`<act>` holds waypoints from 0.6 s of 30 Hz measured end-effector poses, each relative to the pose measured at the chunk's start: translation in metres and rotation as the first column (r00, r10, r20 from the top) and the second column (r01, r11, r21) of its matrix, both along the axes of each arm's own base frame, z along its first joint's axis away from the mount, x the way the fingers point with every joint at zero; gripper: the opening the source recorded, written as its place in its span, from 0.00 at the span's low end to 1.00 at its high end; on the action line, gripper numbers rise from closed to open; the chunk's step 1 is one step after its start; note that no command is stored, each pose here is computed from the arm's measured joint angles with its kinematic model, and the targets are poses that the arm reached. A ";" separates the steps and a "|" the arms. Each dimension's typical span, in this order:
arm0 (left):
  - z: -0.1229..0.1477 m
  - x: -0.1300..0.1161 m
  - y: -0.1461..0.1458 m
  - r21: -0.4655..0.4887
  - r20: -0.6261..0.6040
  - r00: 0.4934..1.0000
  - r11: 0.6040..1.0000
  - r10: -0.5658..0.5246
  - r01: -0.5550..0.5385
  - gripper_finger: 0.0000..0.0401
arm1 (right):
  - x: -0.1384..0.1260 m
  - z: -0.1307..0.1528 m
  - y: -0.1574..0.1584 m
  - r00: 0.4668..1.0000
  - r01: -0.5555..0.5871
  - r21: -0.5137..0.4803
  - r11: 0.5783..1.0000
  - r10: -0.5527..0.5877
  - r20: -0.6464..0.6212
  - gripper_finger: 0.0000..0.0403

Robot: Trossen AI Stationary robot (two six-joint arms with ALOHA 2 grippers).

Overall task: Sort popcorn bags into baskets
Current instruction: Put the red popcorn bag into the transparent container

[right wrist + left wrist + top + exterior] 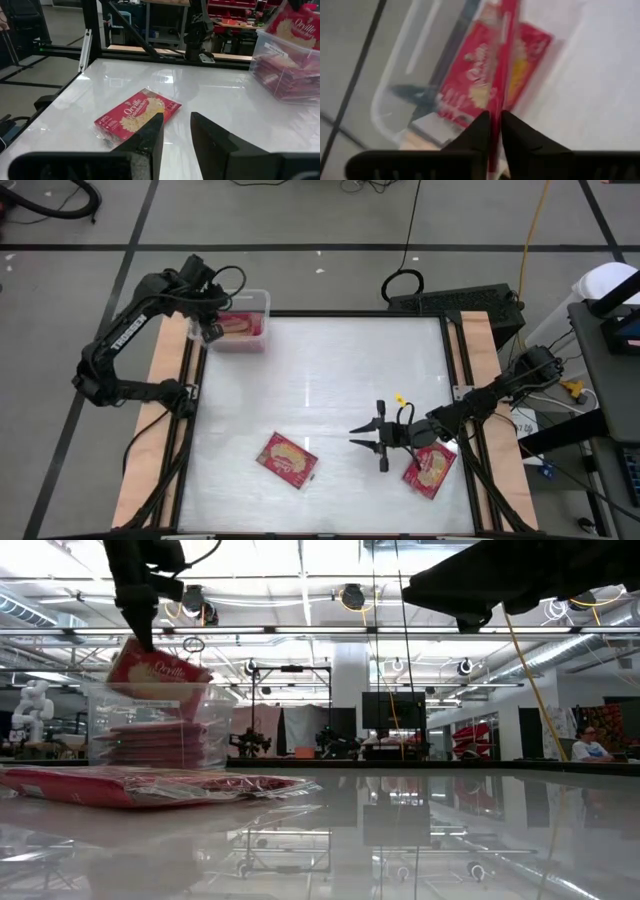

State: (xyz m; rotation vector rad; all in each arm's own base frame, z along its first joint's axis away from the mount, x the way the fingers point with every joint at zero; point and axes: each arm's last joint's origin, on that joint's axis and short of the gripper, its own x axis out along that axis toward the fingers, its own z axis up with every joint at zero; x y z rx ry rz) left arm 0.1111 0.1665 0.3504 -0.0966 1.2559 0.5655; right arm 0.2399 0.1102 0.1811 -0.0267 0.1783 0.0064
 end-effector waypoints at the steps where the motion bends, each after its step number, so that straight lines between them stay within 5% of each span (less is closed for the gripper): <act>1: -0.001 0.000 0.002 0.001 -0.011 1.000 1.000 0.020 -0.020 0.15 | 0.000 0.000 0.000 1.000 0.000 0.000 1.000 0.000 0.001 0.23; 18: -0.005 0.006 0.014 -0.046 0.099 0.976 0.980 0.196 -0.192 0.20 | 0.000 0.000 0.000 1.000 0.001 0.002 1.000 -0.001 0.001 0.23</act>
